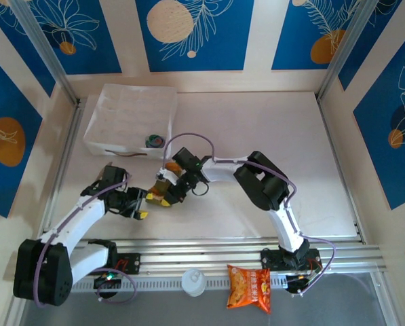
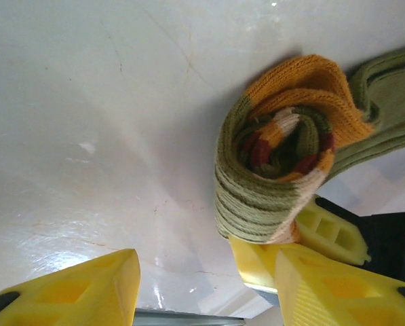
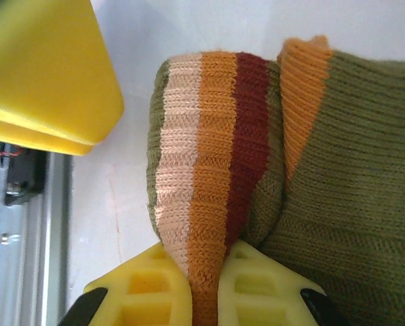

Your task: Roll the socks

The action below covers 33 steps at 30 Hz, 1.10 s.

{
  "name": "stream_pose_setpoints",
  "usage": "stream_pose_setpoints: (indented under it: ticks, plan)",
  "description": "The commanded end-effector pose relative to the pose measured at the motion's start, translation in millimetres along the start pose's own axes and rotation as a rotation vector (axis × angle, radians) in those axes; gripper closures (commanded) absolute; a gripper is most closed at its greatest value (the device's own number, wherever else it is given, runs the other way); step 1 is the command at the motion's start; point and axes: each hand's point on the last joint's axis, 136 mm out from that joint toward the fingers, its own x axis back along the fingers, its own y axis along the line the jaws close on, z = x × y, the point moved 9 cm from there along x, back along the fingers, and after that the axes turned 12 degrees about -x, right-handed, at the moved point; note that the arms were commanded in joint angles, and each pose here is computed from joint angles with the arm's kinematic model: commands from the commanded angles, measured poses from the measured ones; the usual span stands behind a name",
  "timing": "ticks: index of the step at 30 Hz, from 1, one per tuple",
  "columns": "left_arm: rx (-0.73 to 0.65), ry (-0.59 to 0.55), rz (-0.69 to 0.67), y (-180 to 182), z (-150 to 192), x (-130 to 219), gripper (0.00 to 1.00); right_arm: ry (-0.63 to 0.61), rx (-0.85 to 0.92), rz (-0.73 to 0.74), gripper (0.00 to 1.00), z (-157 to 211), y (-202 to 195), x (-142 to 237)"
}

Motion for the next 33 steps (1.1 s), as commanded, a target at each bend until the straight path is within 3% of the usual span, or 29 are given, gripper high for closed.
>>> stream_pose_setpoints:
  ticks: [1,7,13,16,20,23,27,31,33]
  plan:
    - [-0.047,0.011,0.019,-5.2,-0.9,-7.8,0.45,0.335,-0.440,0.098,1.00,89.5,-49.4,-25.8]
    - [-0.099,-0.006,-0.011,-16.4,-7.8,-23.9,0.47,0.352,-0.502,0.081,1.00,85.5,-56.9,-24.2]
    - [-0.124,-0.012,-0.132,-4.3,-8.1,-40.8,0.49,0.351,-0.530,0.069,1.00,77.8,-59.2,-22.0]
    - [-0.092,-0.011,-0.260,13.9,-9.6,-49.0,0.56,0.339,-0.497,0.077,1.00,71.4,-55.2,-19.6]
    - [-0.038,0.039,-0.404,34.1,-6.8,-56.7,0.58,0.248,-0.297,0.109,0.77,58.6,-33.0,-10.0]
    - [-0.017,0.047,-0.474,42.7,-5.3,-56.1,0.58,0.165,-0.137,0.131,0.66,47.8,-13.1,2.6]
    - [0.003,0.054,-0.497,44.9,-5.4,-57.3,0.58,0.015,0.110,0.209,0.62,39.7,15.9,26.0]
    - [-0.002,0.050,-0.497,37.6,-7.6,-57.4,0.58,-0.199,0.396,0.390,0.54,46.5,43.3,50.3]
    - [-0.008,0.047,-0.495,33.8,-8.7,-57.4,0.58,-0.239,0.480,0.477,0.51,49.5,51.8,56.3]
